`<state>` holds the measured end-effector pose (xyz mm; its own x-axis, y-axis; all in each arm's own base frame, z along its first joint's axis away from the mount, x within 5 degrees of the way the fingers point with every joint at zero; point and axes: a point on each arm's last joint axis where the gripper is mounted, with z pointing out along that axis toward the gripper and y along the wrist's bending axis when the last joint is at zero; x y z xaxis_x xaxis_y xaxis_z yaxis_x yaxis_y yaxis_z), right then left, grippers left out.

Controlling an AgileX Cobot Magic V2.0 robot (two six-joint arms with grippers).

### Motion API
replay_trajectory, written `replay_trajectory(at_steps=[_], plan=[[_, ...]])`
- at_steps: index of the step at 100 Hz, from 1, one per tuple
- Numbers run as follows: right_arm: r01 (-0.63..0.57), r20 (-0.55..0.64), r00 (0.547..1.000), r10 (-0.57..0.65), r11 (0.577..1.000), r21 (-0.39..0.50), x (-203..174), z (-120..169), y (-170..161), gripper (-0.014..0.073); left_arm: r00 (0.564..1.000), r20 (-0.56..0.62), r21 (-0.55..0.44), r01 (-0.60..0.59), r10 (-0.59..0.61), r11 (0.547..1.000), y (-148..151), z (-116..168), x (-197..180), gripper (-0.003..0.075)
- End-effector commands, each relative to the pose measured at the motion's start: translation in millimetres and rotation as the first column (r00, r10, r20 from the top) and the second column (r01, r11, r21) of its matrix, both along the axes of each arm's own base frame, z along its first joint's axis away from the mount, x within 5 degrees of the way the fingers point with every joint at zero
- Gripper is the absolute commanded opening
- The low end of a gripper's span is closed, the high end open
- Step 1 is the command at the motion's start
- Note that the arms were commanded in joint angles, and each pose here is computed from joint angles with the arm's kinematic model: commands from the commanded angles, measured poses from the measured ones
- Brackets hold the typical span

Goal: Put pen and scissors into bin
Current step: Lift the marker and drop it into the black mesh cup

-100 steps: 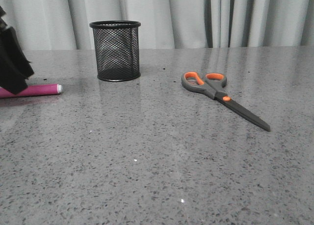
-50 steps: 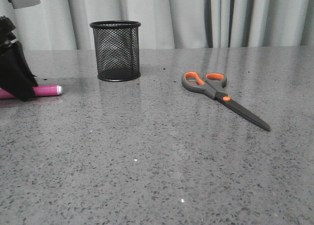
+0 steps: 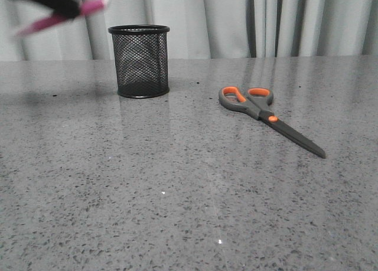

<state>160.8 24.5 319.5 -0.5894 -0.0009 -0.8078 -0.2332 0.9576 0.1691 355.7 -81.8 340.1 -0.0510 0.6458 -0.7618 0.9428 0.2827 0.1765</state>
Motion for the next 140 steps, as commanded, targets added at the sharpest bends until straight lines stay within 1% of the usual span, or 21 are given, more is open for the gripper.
replay_trajectory(at_steps=[1, 7, 11, 12, 21, 28, 34, 44, 63, 85, 90, 98, 102, 103, 107, 110, 111, 118, 126, 131, 140], plan=[[0.017, 0.079, 0.997, -0.017, 1.000, 0.003, 4, 15, -1, 0.0465, 0.994, 0.099, -0.248, -0.027, 0.053, 0.968, -11, 52, -8, -0.0019], [0.017, 0.079, 0.997, -0.017, 1.000, 0.003, 4, 15, -1, 0.0465, 0.988, 0.102, -0.379, -0.067, 0.113, 0.923, -14, 64, -4, -0.0019], [0.017, 0.079, 0.997, -0.017, 1.000, 0.003, 4, 15, -1, 0.0465, 0.985, 0.096, -0.438, -0.085, 0.141, 0.895, -16, 68, -2, -0.0019], [0.017, 0.079, 0.997, -0.017, 1.000, 0.003, 4, 15, -1, 0.0465, 0.984, 0.090, -0.468, -0.097, 0.157, 0.879, -16, 70, 0, -0.0019], [0.017, 0.079, 0.997, -0.017, 1.000, 0.003, 4, 15, -1, 0.0465, 0.979, 0.056, -0.543, -0.135, 0.196, 0.829, -23, 70, 8, -0.0019], [0.017, 0.079, 0.997, -0.017, 1.000, 0.003, 4, 15, -1, 0.0465, 0.981, 0.031, -0.561, -0.142, 0.192, 0.815, -33, 62, 14, -0.0019], [0.017, 0.079, 0.997, -0.017, 1.000, 0.003, 4, 15, -1, 0.0465, 0.987, 0.040, -0.545, -0.111, 0.158, 0.831, -47, 49, 20, -0.0019], [0.017, 0.079, 0.997, -0.017, 1.000, 0.003, 4, 15, -1, 0.0465, 0.991, -0.006, -0.545, -0.114, 0.132, 0.831, -64, 32, 27, -0.0019], [0.013, 0.072, 0.997, -0.013, 1.000, 0.003, 4, 14, -1, 0.0465, 0.983, -0.067, -0.518, -0.178, 0.168, 0.836, -76, 1, 45, -0.0019], [0.012, 0.070, 0.997, -0.012, 1.000, 0.003, 4, 14, -1, 0.0465, 0.978, -0.074, -0.508, -0.207, 0.197, 0.836, -76, -5, 50, -0.0015], [0.012, 0.070, 0.997, -0.012, 1.000, 0.003, 4, 14, -1, 0.0465, 0.978, -0.075, -0.509, -0.207, 0.197, 0.835, -76, -5, 50, 0.0006], [0.012, 0.070, 0.997, -0.012, 1.000, 0.003, 4, 14, -1, 0.0465, 0.978, -0.072, -0.505, -0.206, 0.196, 0.838, -76, -5, 50, 0.0104], [0.012, 0.070, 0.997, -0.012, 1.000, 0.003, 4, 14, -1, 0.0465, 0.978, -0.072, -0.505, -0.206, 0.196, 0.838, -76, -5, 50, 0.0200], [0.012, 0.070, 0.997, -0.012, 1.000, 0.003, 4, 14, -1, 0.0465, 0.978, -0.072, -0.505, -0.206, 0.196, 0.838, -76, -5, 50, 0.0200], [0.012, 0.070, 0.997, -0.012, 1.000, 0.003, 4, 14, -1, 0.0465, 0.977, -0.076, -0.511, -0.208, 0.198, 0.834, -76, -5, 50, 0.0307], [0.012, 0.070, 0.997, -0.012, 1.000, 0.003, 4, 14, -1, 0.0465, 0.977, -0.078, -0.515, -0.209, 0.198, 0.831, -76, -5, 51, 0.0350], [0.012, 0.070, 0.997, -0.012, 1.000, 0.003, 4, 14, -1, 0.0465, 0.977, -0.079, -0.517, -0.210, 0.198, 0.830, -76, -4, 51, 0.0388], [0.012, 0.070, 0.997, -0.012, 1.000, 0.003, 4, 14, -1, 0.0465, 0.976, -0.085, -0.533, -0.216, 0.202, 0.818, -73, -2, 51, 0.0459], [0.014, 0.073, 0.997, -0.014, 1.000, 0.003, 4, 15, -1, 0.0465, 0.983, -0.072, -0.548, -0.183, 0.171, 0.816, -67, 6, 49, 0.0449], [0.015, 0.075, 0.997, -0.015, 1.000, 0.003, 4, 15, -1, 0.0465, 0.988, -0.053, -0.560, -0.152, 0.148, 0.814, -62, 15, 46, 0.0419], [0.017, 0.079, 0.997, -0.017, 1.000, 0.003, 4, 15, -1, 0.0465, 0.994, -0.004, -0.581, -0.094, 0.112, 0.808, -47, 38, 38, 0.0305]])
